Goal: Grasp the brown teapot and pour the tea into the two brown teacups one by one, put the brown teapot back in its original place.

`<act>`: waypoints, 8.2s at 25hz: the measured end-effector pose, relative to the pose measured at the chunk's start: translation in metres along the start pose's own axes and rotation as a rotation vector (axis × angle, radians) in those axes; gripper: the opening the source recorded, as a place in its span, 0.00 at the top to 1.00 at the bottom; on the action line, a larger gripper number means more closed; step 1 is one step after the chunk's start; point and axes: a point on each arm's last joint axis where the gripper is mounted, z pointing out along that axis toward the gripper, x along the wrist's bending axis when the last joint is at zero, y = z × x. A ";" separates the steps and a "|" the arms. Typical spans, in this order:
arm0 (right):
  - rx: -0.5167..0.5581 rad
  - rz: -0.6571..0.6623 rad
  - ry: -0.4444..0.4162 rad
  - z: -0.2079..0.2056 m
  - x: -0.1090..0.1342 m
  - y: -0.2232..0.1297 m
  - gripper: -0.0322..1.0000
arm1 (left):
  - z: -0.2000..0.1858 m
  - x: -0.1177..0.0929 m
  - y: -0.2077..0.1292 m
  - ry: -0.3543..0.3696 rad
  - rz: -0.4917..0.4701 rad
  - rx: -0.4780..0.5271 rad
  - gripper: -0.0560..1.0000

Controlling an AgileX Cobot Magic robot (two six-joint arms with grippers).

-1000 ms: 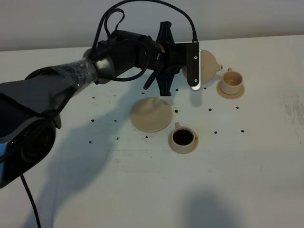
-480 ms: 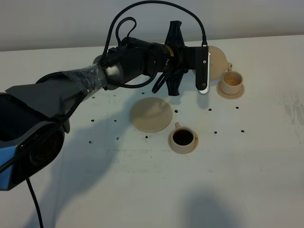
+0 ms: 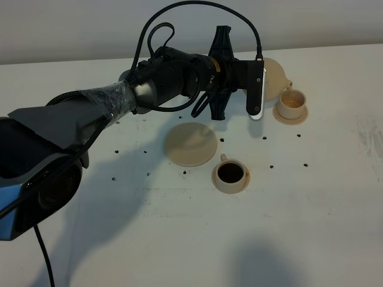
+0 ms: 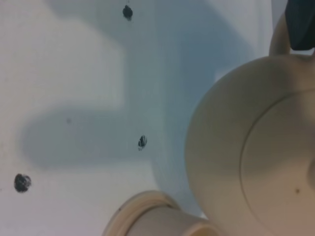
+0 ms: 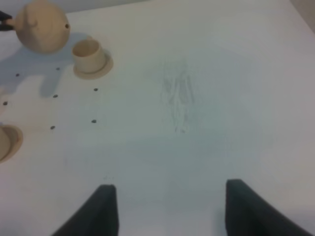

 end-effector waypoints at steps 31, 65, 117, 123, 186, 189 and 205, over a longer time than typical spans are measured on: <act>0.000 0.000 0.000 0.000 0.000 0.000 0.51 | 0.012 0.003 0.010 -0.065 0.068 0.074 0.86; 0.000 0.000 0.000 0.000 0.000 0.000 0.51 | 0.011 0.009 0.029 0.073 0.249 0.112 0.86; 0.000 0.000 0.000 0.000 0.000 0.000 0.51 | 0.021 0.007 0.040 0.203 0.702 0.142 0.86; 0.000 0.000 0.000 0.000 0.000 0.000 0.51 | 0.021 0.008 0.041 0.217 0.740 0.142 0.86; 0.000 0.000 0.000 0.000 0.000 0.000 0.51 | 0.022 0.007 0.046 0.255 0.875 0.139 0.86; 0.000 0.000 0.000 0.000 0.000 0.000 0.51 | 0.022 0.006 0.046 0.256 0.877 0.132 0.86; 0.000 0.000 0.000 0.000 0.000 0.000 0.51 | 0.022 0.007 0.047 0.270 0.901 0.137 0.86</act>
